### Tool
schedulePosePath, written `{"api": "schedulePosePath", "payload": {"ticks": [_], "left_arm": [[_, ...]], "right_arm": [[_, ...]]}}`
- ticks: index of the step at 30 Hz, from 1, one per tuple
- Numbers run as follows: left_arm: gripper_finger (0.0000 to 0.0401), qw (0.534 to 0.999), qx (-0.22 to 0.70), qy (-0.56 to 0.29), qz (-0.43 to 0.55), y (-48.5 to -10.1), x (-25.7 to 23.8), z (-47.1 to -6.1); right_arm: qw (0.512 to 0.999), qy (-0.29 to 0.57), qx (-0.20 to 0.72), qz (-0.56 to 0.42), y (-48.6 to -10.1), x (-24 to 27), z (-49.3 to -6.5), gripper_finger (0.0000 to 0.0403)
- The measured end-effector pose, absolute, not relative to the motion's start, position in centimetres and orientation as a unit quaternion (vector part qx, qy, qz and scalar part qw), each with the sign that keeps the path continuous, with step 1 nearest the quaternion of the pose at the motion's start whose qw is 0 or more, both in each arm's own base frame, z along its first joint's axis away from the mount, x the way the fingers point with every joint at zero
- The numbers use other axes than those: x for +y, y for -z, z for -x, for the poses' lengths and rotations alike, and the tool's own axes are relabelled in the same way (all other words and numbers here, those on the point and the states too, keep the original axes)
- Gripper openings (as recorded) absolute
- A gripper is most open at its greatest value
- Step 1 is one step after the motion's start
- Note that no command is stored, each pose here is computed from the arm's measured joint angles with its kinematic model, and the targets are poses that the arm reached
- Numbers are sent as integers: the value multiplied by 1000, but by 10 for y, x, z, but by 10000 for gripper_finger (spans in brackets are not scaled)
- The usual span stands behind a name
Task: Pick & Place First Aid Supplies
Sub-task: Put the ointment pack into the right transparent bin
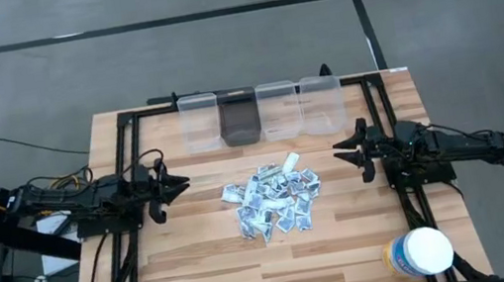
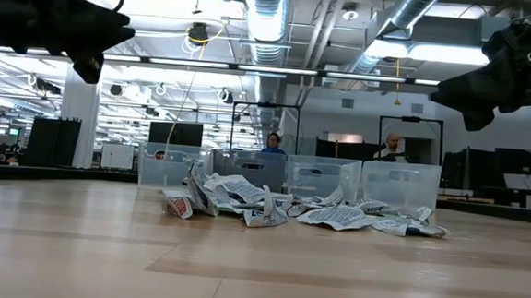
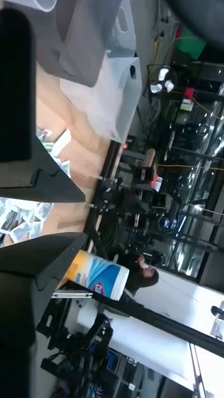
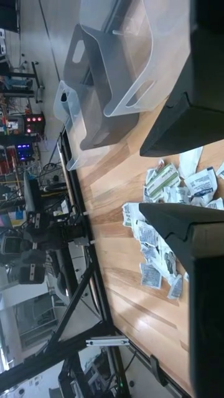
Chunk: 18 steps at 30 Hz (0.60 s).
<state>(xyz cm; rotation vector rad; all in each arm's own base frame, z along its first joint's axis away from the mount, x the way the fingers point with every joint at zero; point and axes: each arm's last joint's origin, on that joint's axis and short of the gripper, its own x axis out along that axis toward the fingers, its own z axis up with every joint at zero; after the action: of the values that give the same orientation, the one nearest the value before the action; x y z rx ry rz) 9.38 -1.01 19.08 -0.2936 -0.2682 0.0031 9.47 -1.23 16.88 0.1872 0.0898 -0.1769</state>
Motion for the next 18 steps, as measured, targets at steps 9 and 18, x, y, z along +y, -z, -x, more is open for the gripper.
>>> {"api": "schedulePosePath", "payload": {"ticks": [9, 18], "left_arm": [[88, 973, -165, -32, 156, -196, -8, -92], [88, 895, -333, -226, 190, -225, 7, -71]], "right_arm": [[990, 99, 40, -93, -169, -13, -95, 124], [974, 99, -100, -178, -194, -14, -94, 124]]}}
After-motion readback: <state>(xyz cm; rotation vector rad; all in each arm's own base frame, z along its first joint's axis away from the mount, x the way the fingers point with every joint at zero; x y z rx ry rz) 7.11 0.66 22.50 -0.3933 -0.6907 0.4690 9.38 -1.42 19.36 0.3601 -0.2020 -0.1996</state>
